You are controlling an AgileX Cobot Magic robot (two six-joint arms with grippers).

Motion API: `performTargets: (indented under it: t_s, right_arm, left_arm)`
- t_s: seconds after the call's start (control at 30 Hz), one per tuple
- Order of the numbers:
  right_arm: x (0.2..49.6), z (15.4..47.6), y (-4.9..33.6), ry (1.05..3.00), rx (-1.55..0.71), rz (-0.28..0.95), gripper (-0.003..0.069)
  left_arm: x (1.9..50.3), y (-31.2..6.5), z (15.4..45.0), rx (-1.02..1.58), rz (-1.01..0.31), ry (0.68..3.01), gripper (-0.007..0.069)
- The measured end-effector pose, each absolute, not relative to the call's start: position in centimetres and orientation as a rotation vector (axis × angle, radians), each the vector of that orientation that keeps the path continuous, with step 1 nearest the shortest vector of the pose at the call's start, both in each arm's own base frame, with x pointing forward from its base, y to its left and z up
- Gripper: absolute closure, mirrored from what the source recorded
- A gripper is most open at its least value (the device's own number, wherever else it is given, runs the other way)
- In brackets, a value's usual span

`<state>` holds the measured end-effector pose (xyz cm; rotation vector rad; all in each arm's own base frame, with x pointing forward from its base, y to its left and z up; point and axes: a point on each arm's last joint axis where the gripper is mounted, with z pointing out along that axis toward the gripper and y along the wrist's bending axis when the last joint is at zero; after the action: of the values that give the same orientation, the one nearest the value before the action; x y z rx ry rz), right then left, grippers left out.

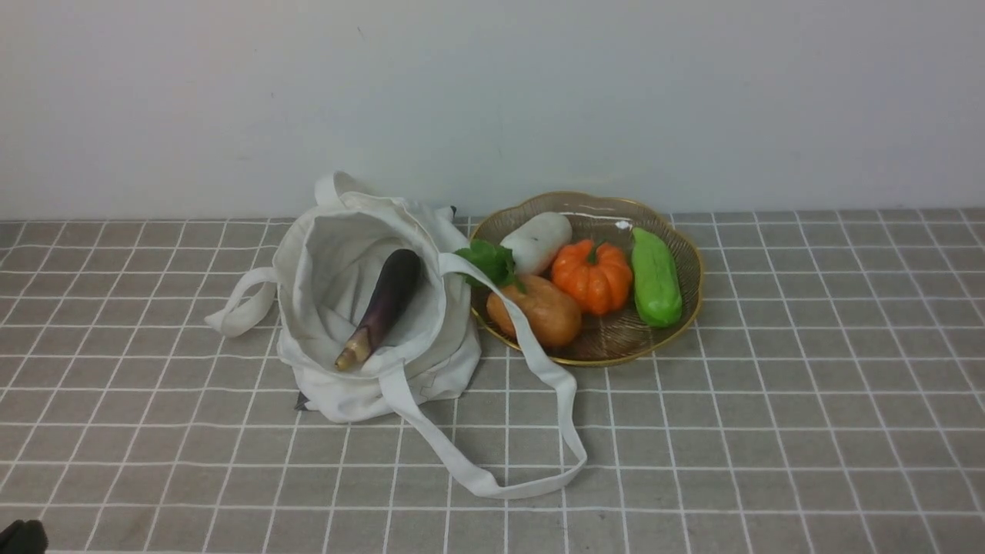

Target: Take vegetables from bag on grey coffee tablecloth place on plate.

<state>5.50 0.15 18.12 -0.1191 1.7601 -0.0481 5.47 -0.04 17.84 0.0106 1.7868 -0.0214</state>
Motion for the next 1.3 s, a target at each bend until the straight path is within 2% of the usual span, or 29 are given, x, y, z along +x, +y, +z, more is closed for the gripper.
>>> performTargets:
  t_s: [0.37,1.3]
  right_arm:
    - [5.50,18.12,0.15,1.760,-0.119,-0.048,0.0673]
    - [5.50,18.12,0.15,1.760,-0.119,-0.048,0.0673]
  left_arm:
    - [5.28,0.04,17.08,0.009,-0.007,1.871,0.0630]
    - [5.27,0.02,17.03,0.023,0.000,1.876,0.0630]
